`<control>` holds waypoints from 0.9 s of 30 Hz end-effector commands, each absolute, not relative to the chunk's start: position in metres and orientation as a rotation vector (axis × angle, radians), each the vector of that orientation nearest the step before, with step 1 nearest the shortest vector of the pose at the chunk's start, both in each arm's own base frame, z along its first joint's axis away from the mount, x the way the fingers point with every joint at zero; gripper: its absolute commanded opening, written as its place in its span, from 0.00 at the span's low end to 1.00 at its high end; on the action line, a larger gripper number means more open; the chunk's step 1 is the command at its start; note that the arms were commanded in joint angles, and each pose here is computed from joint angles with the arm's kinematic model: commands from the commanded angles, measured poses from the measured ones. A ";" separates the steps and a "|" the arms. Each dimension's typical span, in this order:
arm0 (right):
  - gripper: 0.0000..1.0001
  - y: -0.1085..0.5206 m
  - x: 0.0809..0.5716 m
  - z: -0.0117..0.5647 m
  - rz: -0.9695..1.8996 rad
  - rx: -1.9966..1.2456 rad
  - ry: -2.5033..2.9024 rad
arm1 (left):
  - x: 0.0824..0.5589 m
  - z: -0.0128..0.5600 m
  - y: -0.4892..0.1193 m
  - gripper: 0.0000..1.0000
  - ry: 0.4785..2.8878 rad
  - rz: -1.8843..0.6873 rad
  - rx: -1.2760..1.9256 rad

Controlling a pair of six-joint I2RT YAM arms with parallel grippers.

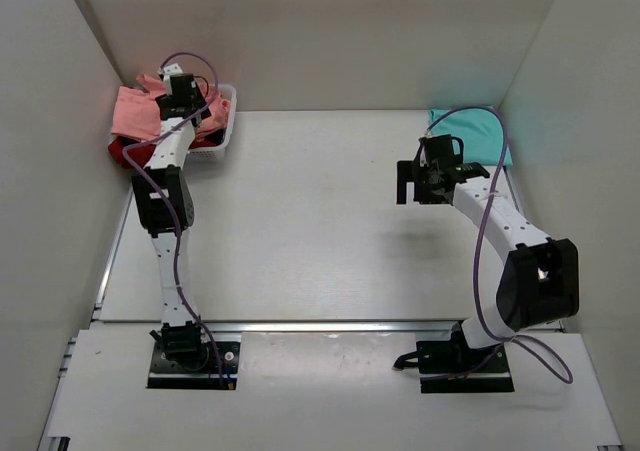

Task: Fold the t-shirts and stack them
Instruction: Grab crumpled tshirt from bin with the left arm

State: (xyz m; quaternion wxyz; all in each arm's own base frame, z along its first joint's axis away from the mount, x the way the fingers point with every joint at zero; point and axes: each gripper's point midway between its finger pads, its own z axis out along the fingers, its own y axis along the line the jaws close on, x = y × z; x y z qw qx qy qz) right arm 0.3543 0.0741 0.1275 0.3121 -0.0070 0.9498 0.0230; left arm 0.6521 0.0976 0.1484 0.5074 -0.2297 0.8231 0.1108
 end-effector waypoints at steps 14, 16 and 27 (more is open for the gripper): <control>0.99 0.016 0.377 0.158 0.024 0.155 2.423 | 0.662 0.192 0.099 0.03 1.888 0.388 -0.601; 0.99 0.003 0.372 0.160 0.025 0.204 2.411 | 0.662 0.224 0.097 0.00 1.827 0.404 -0.579; 0.99 0.006 0.363 0.173 0.082 0.224 2.332 | 0.625 0.288 0.097 0.85 1.698 0.210 -0.630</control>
